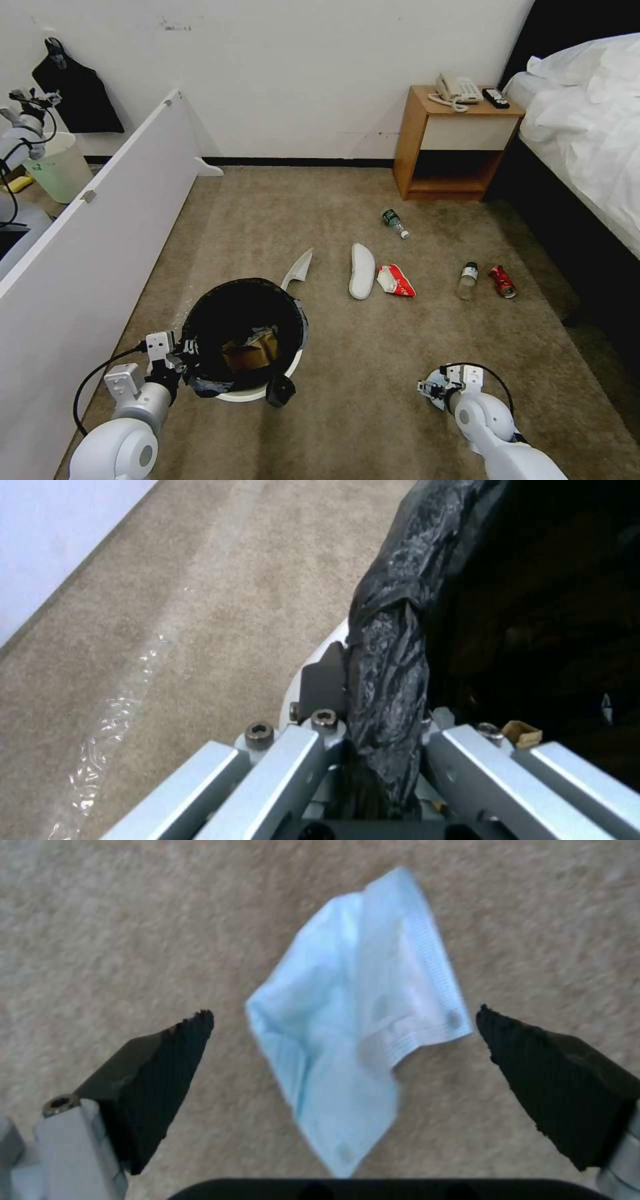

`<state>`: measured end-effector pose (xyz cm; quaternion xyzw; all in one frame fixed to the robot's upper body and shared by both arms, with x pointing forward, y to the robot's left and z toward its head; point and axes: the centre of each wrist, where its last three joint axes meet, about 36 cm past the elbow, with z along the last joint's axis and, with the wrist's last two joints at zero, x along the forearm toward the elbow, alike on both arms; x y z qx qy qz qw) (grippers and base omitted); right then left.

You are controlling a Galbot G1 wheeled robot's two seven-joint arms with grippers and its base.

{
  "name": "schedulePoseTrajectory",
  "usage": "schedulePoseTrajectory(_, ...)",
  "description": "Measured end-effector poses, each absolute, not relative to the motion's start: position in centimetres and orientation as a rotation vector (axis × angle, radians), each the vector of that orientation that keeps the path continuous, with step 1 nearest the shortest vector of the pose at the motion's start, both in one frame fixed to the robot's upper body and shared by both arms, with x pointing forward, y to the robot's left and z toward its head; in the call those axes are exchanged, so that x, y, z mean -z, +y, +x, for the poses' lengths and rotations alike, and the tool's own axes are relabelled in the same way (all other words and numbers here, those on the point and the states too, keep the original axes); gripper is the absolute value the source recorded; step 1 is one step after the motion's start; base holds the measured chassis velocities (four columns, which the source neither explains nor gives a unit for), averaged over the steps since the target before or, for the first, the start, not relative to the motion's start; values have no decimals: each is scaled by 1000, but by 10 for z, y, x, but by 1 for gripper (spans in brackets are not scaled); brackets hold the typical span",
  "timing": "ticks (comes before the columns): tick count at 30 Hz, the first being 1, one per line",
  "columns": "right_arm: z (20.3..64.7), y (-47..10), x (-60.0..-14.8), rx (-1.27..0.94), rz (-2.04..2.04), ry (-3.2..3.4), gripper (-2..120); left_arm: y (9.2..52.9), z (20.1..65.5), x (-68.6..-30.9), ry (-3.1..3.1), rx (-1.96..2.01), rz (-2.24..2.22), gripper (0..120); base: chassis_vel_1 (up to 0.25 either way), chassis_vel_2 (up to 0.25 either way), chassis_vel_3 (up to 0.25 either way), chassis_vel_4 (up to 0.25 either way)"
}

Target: Pick up the trash bin, then pick up the garbage from the floor and place it into the trash bin.

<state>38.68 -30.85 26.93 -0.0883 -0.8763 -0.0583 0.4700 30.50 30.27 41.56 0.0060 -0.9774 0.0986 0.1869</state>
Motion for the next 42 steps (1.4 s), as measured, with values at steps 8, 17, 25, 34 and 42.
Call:
schedulePoseTrajectory(8, 391, -316, -267, 133, -252, -2163, 100, 303, 304, -415, -2755, -274, 13, 1, 0, 0, 0, 0)
schedulePoseTrajectory(17, 401, -308, -267, 142, -232, -2173, 100, 302, 303, -416, -2758, -273, 14, 1, 0, 0, 0, 0)
schedulePoseTrajectory(25, 402, -302, -262, 147, -219, -2167, 93, 304, 302, -416, -2760, -269, 22, 1, 0, 0, 0, 0)
schedulePoseTrajectory(34, 403, -303, -257, 154, -227, -2156, 57, 302, 301, -415, -2760, -279, 28, 1, 0, 0, 0, 0)
schedulePoseTrajectory(42, 402, -308, -257, 154, -237, -2161, 33, 303, 303, -416, -2764, -278, 31, 1, 0, 0, 0, 0)
